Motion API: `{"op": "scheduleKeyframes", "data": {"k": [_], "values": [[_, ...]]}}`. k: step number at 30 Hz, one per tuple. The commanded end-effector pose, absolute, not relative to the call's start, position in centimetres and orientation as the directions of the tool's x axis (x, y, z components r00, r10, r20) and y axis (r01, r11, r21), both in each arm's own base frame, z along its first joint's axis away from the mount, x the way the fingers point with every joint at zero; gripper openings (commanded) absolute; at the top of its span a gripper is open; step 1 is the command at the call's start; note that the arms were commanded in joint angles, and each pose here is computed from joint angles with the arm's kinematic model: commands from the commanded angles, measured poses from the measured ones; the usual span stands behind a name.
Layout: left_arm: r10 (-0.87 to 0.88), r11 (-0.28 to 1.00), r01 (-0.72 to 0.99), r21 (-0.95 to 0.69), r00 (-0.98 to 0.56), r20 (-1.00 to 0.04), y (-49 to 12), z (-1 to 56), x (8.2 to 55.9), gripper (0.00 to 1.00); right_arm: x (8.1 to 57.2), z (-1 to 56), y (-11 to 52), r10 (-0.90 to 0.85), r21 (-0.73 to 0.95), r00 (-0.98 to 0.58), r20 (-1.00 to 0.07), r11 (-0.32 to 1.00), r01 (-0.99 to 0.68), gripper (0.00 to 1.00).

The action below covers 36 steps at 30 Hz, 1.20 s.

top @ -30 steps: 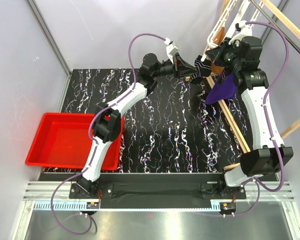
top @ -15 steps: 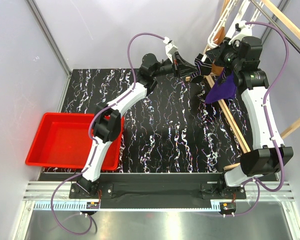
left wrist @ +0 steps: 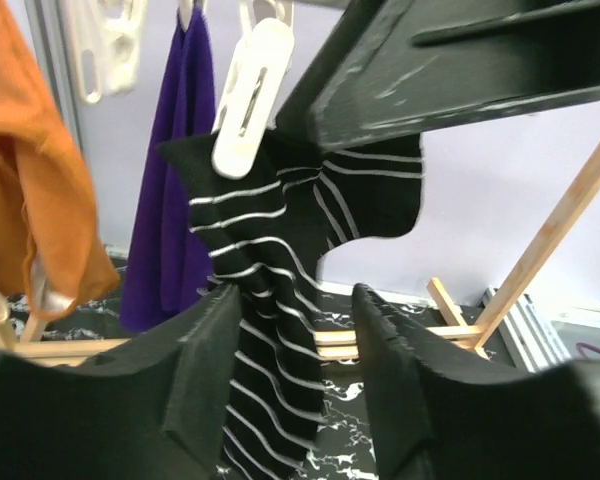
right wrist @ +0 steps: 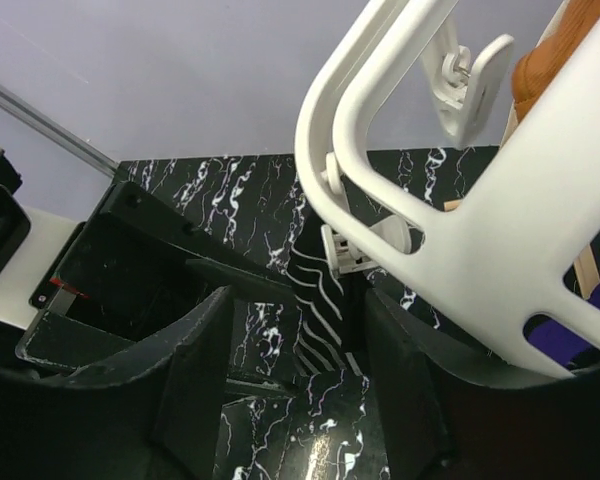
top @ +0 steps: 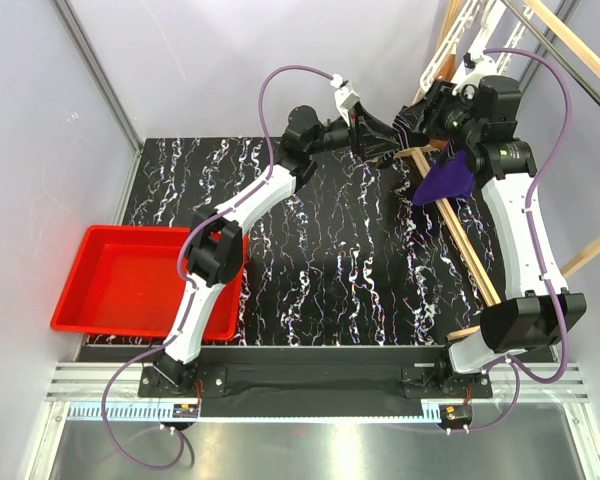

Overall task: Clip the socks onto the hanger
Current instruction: Clamp the sock onto the hanger, then adjust the hanger on the clothesline.

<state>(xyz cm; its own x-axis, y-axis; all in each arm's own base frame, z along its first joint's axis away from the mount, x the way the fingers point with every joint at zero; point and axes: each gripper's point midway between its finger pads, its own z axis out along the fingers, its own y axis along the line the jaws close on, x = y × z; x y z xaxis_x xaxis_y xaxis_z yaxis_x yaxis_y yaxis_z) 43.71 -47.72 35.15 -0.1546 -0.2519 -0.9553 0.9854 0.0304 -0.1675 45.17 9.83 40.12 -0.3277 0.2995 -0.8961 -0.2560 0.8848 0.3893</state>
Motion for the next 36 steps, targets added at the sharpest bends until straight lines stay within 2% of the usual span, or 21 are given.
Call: {"op": "scheduleKeyframes", "data": {"k": [1, 4, 6, 10, 14, 16, 20, 23, 26, 27, 28, 31, 33, 34, 35, 36], "values": [[-0.287, 0.073, 0.994, -0.084, -0.06, -0.956, -46.9, 38.5, 43.5, 0.55, 44.3, 41.5, 10.1, 0.289, 0.375, -0.302, -0.908, 0.882, -0.284, 0.61], [-0.286, 0.084, 0.993, -0.078, -0.051, -0.957, -46.2, 38.6, 43.4, 0.69, 44.2, 41.6, 10.0, 0.291, 0.375, -0.298, -0.909, 0.884, -0.279, 0.69], [-0.276, 0.094, 0.992, -0.088, -0.059, -0.959, -45.9, 37.9, 43.6, 0.72, 44.0, 41.8, 10.0, 0.291, 0.374, -0.295, -0.91, 0.885, -0.279, 0.75], [-0.276, 0.136, 0.986, -0.093, -0.052, -0.96, -44.8, 38.0, 44.0, 0.81, 43.7, 42.1, 10.1, 0.293, 0.376, -0.293, -0.91, 0.882, -0.284, 0.78], [-0.262, 0.188, 0.977, -0.099, -0.047, -0.964, -43.3, 38.0, 44.3, 0.81, 43.1, 42.4, 11.5, 0.277, 0.361, -0.292, -0.915, 0.886, -0.289, 0.79], [-0.251, 0.226, 0.969, -0.098, -0.039, -0.967, -42.3, 37.8, 44.5, 0.81, 42.1, 41.9, 14.8, 0.226, 0.333, -0.32, -0.92, 0.882, -0.334, 0.79], [-0.232, 0.279, 0.956, -0.091, -0.025, -0.972, -40.8, 37.7, 44.7, 0.81, 41.9, 40.9, 17.5, 0.125, 0.235, -0.335, -0.934, 0.921, -0.311, 0.79], [-0.223, 0.324, 0.942, -0.088, -0.014, -0.975, -39.8, 38.1, 44.9, 0.8, 41.7, 39.8, 18.8, 0.107, 0.232, -0.356, -0.928, 0.915, -0.331, 0.78], [-0.238, 0.421, 0.9, -0.111, -0.008, -0.971, -37.2, 38.0, 46.1, 0.78, 42.7, 37.9, 20.7, 0.093, 0.254, -0.38, -0.92, 0.882, -0.397, 0.7], [-0.233, 0.49, 0.861, -0.136, -0.021, -0.972, -36.0, 36.6, 47.3, 0.76, 43.3, 37.4, 21.1, 0.093, 0.257, -0.383, -0.919, 0.878, -0.404, 0.66], [-0.24, 0.529, 0.839, -0.129, 0.002, -0.971, -34.9, 37.6, 47.2, 0.74, 44.1, 36.6, 21.3, 0.087, 0.253, -0.388, -0.917, 0.881, -0.4, 0.57], [-0.183, 0.698, 0.706, -0.12, 0.014, -0.983, -31.2, 34.8, 49.2, 0.72, 47.6, 32.4, 22.1, 0.068, 0.237, -0.424, -0.903, 0.903, -0.359, 0.41], [-0.151, 0.783, 0.616, -0.087, 0.052, -0.987, -28.6, 35.0, 49.5, 0.71, 50.6, 29.2, 22.1, 0.039, 0.2, -0.468, -0.883, 0.932, -0.301, 0.29], [-0.134, 0.805, 0.586, -0.095, 0.025, -0.991, -27.6, 32.9, 49.4, 0.71, 52.0, 29.7, 21.7, 0.043, 0.18, -0.447, -0.894, 0.946, -0.269, 0.22], [-0.145, 0.824, 0.558, -0.098, 0.041, -0.989, -26.1, 33.5, 49.3, 0.7, 53.2, 26.7, 21.7, 0.019, 0.16, -0.494, -0.869, 0.957, -0.243, 0.16], [-0.158, 0.832, 0.542, -0.118, 0.028, -0.987, -25.3, 32.9, 49.3, 0.7, 54.0, 26.1, 21.7, 0.014, 0.147, -0.498, -0.867, 0.962, -0.228, 0.14]]}}
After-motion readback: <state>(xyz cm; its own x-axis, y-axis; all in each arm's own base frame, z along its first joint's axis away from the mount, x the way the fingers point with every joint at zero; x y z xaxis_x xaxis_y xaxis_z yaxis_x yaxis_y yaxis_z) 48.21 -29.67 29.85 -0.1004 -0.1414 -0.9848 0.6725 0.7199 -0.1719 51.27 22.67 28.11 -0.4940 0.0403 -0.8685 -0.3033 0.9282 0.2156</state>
